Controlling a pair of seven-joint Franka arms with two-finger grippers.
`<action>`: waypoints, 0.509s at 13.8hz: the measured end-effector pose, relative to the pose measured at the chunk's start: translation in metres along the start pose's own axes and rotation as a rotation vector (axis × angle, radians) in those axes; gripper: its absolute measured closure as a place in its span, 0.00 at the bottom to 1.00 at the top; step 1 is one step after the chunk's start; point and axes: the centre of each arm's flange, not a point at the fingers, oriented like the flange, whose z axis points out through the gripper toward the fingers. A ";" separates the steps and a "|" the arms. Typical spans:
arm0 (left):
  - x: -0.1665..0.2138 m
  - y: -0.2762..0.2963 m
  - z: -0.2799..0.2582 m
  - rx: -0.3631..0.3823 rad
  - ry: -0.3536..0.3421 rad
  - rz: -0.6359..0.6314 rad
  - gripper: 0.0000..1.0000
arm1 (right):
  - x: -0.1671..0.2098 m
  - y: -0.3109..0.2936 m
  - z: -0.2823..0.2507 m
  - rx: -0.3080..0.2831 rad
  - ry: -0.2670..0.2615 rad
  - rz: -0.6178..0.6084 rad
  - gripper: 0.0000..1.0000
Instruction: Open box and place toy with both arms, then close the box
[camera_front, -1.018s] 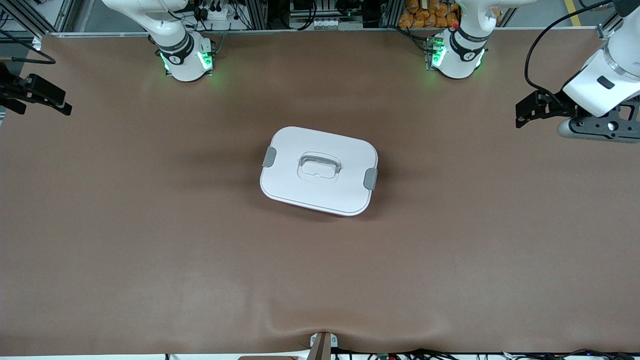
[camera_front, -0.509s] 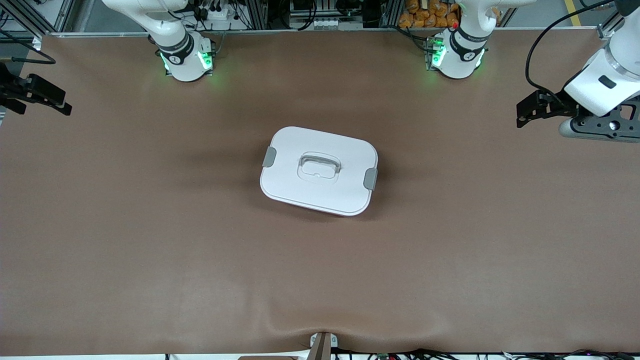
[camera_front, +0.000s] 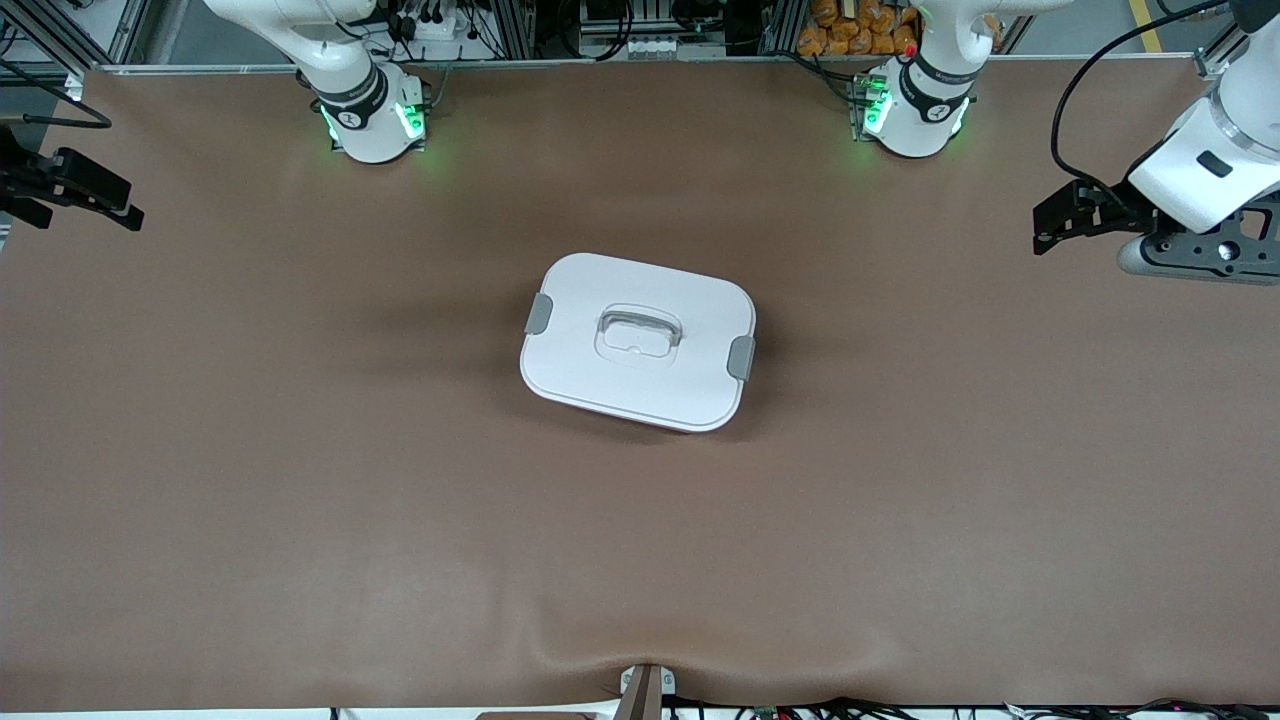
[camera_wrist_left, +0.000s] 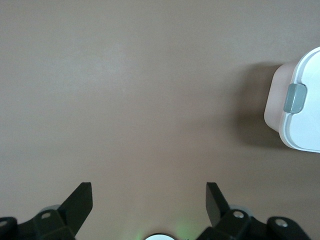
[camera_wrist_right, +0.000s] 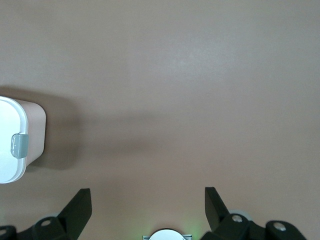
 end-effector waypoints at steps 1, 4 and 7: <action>0.000 0.000 0.000 0.000 -0.001 0.000 0.00 | 0.000 0.000 0.000 0.000 0.000 0.000 0.00; 0.000 -0.003 0.002 0.000 -0.006 -0.007 0.00 | 0.000 0.001 0.000 0.000 0.000 0.002 0.00; 0.000 -0.006 0.003 0.000 -0.008 -0.012 0.00 | 0.000 0.001 0.000 0.000 0.000 0.002 0.00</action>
